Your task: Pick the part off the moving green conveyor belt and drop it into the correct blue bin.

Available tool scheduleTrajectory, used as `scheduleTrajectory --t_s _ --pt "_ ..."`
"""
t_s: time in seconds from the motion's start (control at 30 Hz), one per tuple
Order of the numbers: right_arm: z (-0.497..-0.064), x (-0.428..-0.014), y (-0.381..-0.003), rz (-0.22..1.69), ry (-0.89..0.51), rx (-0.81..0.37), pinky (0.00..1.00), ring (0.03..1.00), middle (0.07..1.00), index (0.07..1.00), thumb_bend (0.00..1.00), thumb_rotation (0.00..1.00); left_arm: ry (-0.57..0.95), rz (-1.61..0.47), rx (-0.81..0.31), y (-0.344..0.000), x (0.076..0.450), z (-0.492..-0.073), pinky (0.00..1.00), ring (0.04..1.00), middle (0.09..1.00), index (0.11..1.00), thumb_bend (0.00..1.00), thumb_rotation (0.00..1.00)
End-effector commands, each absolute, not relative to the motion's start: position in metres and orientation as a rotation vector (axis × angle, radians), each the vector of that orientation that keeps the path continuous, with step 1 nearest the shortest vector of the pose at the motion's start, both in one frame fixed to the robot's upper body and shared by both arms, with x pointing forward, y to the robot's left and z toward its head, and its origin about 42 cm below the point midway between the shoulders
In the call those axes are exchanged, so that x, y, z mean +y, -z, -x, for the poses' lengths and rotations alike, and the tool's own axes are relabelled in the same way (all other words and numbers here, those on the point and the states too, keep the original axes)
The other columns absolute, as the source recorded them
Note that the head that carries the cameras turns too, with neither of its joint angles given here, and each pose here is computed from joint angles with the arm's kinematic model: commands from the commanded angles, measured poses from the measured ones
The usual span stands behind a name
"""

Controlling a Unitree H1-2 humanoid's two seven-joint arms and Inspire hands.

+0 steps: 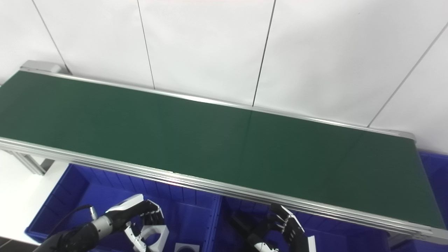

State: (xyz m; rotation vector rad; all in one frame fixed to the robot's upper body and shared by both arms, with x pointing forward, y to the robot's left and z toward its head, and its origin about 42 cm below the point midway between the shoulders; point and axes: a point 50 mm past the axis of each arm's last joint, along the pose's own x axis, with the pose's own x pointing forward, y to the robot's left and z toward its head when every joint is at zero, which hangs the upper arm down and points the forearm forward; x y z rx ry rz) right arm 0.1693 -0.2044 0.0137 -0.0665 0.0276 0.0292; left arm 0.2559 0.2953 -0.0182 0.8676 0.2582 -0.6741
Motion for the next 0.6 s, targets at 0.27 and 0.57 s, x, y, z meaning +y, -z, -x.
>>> scheduleTrajectory --t_s 0.27,0.57 --pt "-0.174 -0.204 -0.021 0.055 -0.032 -0.041 0.64 0.737 0.772 0.744 0.7 0.17 0.691 -1.045 0.188 -0.017 0.292 -0.263 0.86 0.958 0.958 0.871 0.94 0.14" --pt "-0.174 -0.204 -0.022 0.053 -0.028 -0.042 0.64 0.736 0.774 0.748 0.69 0.15 0.683 -0.925 0.199 -0.031 0.301 -0.257 1.0 1.0 1.0 1.0 0.97 0.4"
